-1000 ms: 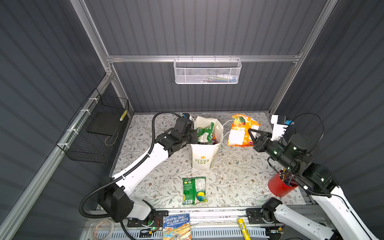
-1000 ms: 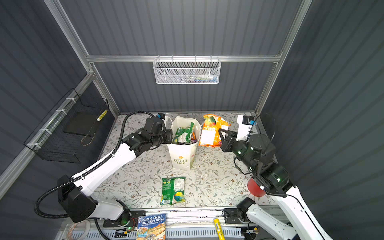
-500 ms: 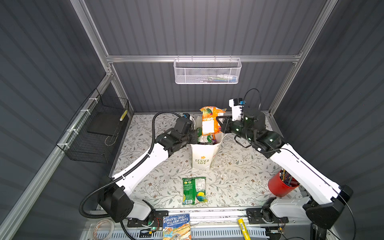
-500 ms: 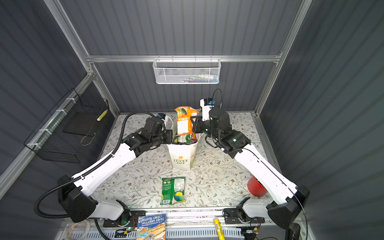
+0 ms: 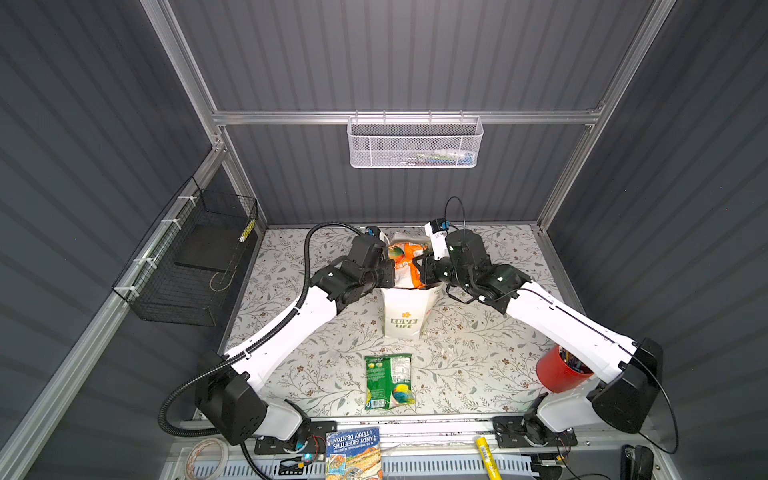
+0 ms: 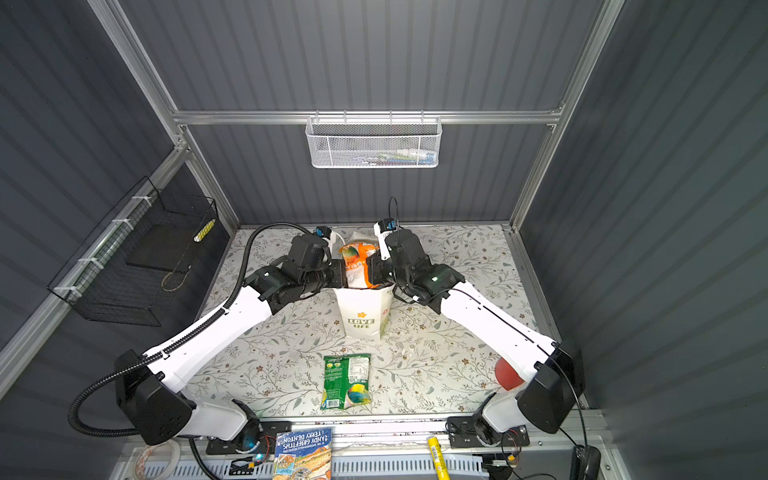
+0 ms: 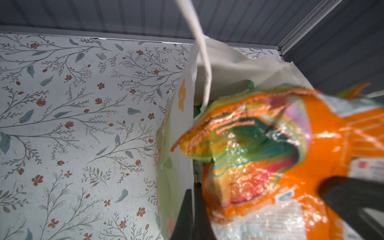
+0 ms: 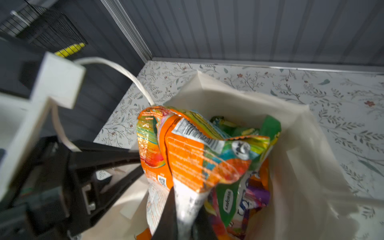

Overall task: Place the snacks into the paper bag
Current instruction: 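Lower the orange bag into the paper bag and open the right gripper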

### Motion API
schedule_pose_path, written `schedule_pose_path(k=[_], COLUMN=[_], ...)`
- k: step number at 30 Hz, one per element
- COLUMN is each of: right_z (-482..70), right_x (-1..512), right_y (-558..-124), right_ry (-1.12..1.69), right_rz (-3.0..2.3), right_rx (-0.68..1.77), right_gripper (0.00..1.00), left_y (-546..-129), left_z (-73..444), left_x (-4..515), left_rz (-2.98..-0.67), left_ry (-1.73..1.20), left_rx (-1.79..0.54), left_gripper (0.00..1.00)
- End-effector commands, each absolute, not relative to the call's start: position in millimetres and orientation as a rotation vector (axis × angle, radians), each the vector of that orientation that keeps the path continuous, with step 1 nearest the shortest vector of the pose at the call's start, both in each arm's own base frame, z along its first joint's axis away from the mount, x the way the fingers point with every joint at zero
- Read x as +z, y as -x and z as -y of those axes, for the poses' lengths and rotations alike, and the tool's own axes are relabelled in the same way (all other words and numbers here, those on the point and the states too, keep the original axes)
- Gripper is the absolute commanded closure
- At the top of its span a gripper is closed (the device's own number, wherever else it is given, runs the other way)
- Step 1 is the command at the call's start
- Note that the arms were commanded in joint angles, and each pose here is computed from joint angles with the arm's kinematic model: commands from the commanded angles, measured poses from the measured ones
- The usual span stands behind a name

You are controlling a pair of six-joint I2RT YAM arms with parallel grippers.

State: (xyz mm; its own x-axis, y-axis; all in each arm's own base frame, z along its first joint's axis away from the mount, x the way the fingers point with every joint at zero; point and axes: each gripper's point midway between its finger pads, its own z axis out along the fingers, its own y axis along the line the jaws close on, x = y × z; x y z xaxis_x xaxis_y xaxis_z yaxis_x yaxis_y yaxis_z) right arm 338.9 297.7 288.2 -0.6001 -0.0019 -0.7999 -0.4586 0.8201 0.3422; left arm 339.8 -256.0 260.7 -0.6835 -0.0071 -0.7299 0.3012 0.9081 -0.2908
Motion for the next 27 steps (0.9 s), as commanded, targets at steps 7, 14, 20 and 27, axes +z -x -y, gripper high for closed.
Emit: schedule_pose_path(k=[7, 14, 20, 27], right_z=[-284, -280, -268, -261], right_x=[252, 232, 250, 289], right_y=[-328, -321, -313, -307], right_ry=[0.409, 0.425, 0.394, 0.386], right_rz=[-2.291, -2.390, -2.340, -2.236], right_rx=[0.530, 0.492, 0.497, 0.537], right_gripper=[1.00, 1.00, 0.98, 0.54], left_y=[-339, -339, -340, -340], left_z=[255, 254, 253, 251], left_x=[279, 281, 281, 279], left_rz=[-2.218, -2.212, -2.211, -2.217], left_ry=[-0.225, -0.224, -0.219, -0.217], left_rx=[-0.519, -0.511, -0.503, -0.489], left_gripper=[1.00, 1.00, 1.00, 1.00])
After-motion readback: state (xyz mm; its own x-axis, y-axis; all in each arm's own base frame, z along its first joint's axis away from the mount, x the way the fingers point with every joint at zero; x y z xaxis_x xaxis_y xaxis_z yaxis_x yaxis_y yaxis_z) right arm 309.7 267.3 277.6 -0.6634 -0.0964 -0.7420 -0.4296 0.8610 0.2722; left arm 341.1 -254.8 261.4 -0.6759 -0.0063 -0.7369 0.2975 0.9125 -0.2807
